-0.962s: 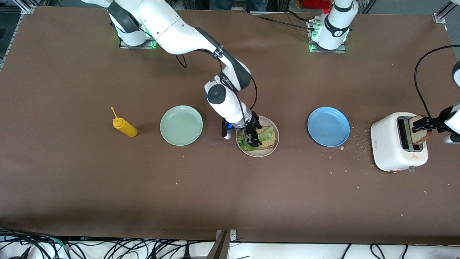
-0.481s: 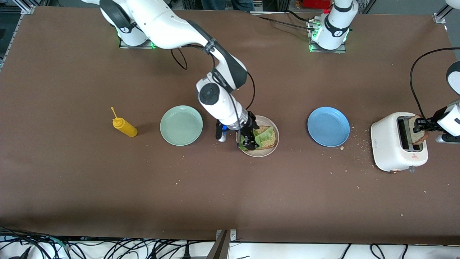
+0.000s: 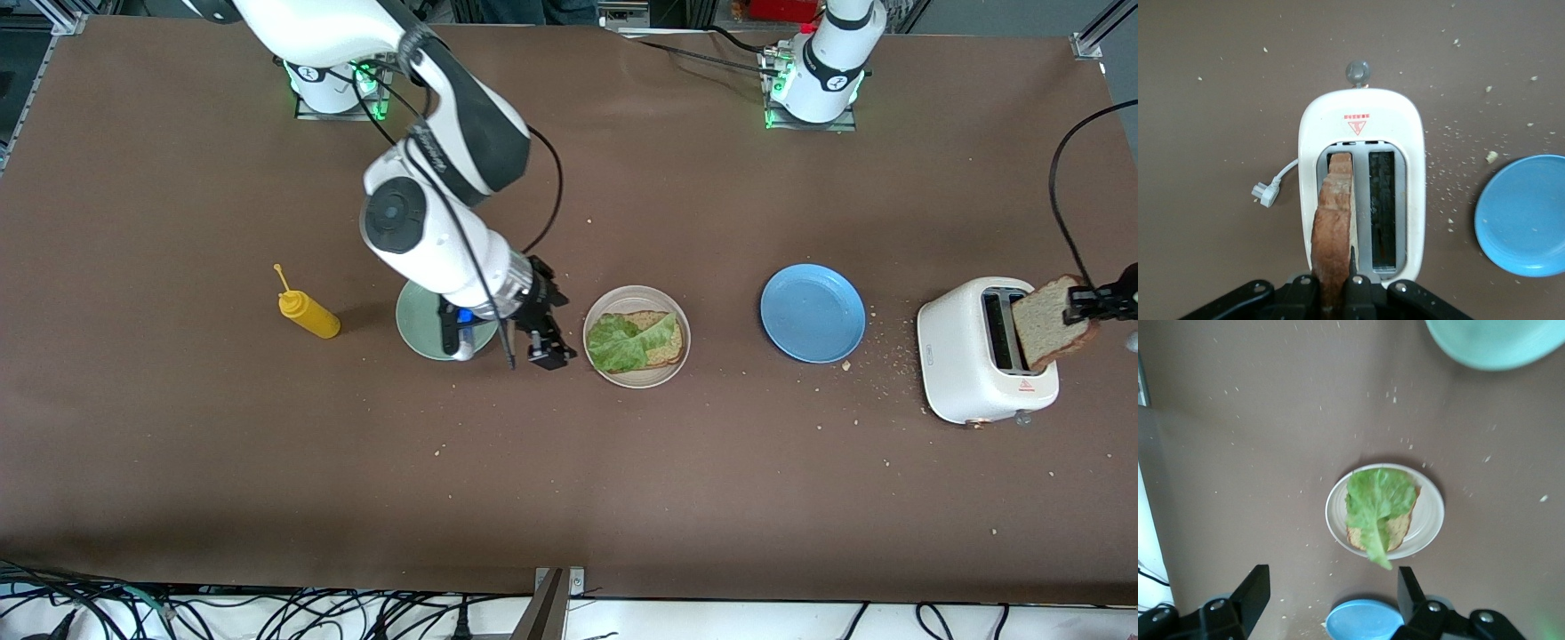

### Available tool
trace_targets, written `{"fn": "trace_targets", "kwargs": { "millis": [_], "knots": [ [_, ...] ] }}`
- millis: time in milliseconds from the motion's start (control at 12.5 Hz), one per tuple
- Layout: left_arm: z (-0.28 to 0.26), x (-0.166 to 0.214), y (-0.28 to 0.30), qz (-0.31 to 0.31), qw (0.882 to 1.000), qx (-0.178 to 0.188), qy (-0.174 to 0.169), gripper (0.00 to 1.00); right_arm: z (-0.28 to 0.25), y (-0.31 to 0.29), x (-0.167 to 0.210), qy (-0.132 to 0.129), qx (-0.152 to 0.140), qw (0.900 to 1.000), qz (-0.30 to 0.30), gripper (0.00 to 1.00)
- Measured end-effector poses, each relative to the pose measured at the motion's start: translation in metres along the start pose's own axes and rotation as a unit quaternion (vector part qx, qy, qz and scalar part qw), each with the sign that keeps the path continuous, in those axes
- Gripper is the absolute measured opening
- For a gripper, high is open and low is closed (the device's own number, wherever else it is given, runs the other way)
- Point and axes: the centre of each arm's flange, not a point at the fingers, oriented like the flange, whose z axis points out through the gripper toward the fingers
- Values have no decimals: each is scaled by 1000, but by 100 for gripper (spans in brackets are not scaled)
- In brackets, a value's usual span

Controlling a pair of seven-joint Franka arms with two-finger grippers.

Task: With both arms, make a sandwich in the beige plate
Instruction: 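Withdraw the right gripper while the left gripper lifts the toast from the toaster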

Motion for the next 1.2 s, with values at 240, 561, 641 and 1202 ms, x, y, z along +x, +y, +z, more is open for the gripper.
{"fn": "trace_targets", "kwargs": {
  "millis": [240,561,641,1202],
  "knots": [
    [-50,6,35,28,999,-16,-23,8,-51,2,45,40,-38,993,-109,86],
    [-34,31,122,36,991,-124,-36,8,-99,18,93,97,-121,949,-275,86],
    [-19,40,139,34,985,-162,-41,8,-108,21,107,102,-142,937,-304,85],
    [95,89,311,77,918,-375,-106,8,-167,30,227,114,-199,860,-455,85]
  ]
}}
